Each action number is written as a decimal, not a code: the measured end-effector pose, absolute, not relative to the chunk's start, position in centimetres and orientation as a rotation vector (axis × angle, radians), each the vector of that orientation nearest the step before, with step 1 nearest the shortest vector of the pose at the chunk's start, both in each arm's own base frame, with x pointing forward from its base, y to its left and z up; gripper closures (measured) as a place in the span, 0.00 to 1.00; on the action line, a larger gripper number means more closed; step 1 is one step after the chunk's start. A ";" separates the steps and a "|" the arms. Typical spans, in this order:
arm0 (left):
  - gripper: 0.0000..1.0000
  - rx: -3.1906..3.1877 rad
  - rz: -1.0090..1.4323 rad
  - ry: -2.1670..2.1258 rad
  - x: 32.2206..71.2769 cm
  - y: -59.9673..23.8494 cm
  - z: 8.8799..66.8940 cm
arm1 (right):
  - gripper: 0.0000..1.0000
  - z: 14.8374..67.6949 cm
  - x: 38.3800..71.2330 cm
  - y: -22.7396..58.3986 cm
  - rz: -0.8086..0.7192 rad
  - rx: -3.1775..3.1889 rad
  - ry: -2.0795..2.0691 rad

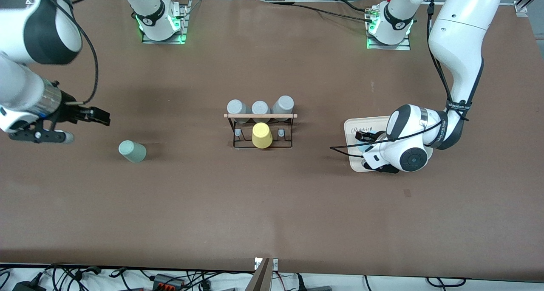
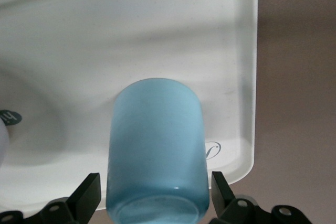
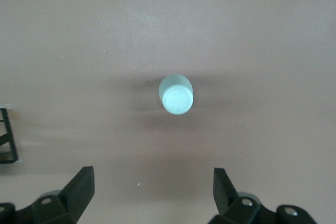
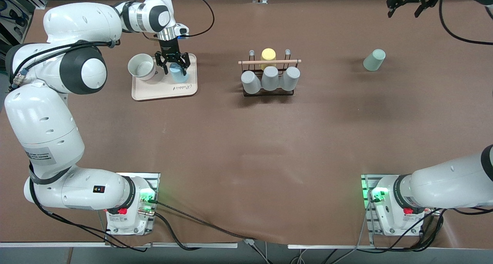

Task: Hang scattered cups on rack with three cups
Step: 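Carry the blue cup over while the right gripper grasps the teal cup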

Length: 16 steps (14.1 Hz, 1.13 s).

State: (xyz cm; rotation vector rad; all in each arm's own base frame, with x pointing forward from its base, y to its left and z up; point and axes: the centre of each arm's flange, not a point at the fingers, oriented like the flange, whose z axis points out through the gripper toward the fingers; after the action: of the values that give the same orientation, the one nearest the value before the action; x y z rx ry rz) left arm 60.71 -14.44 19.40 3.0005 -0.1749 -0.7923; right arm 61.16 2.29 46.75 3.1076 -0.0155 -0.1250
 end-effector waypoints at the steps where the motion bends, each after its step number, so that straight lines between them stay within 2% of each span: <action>1: 0.15 3.005 -0.793 -0.157 60.7 -14.5 19.4 | 0.00 45.2 61.6 2.0 -0.115 3.109 0.032; 3: 0.36 3.008 -0.785 -0.156 60.8 -14.9 19.7 | 0.00 41.6 62.0 1.4 -0.093 3.110 0.083; 8: 0.36 3.013 -0.676 -0.195 62.4 -16.6 24.1 | 0.00 33.6 61.5 -0.3 -0.058 3.108 0.141; 12: 0.36 2.994 -0.612 -0.264 64.1 -19.6 31.2 | 0.00 29.3 60.2 -0.6 -0.019 3.109 0.153; 16: 0.36 2.913 -0.498 -0.294 63.8 -26.6 39.0 | 0.00 25.0 59.5 -0.8 0.015 3.110 0.153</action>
State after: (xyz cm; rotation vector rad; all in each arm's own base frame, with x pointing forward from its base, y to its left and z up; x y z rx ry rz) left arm 63.80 -26.62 38.95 2.9129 -0.2941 -0.4975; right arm 59.51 -0.82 24.99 3.1100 0.1533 0.0154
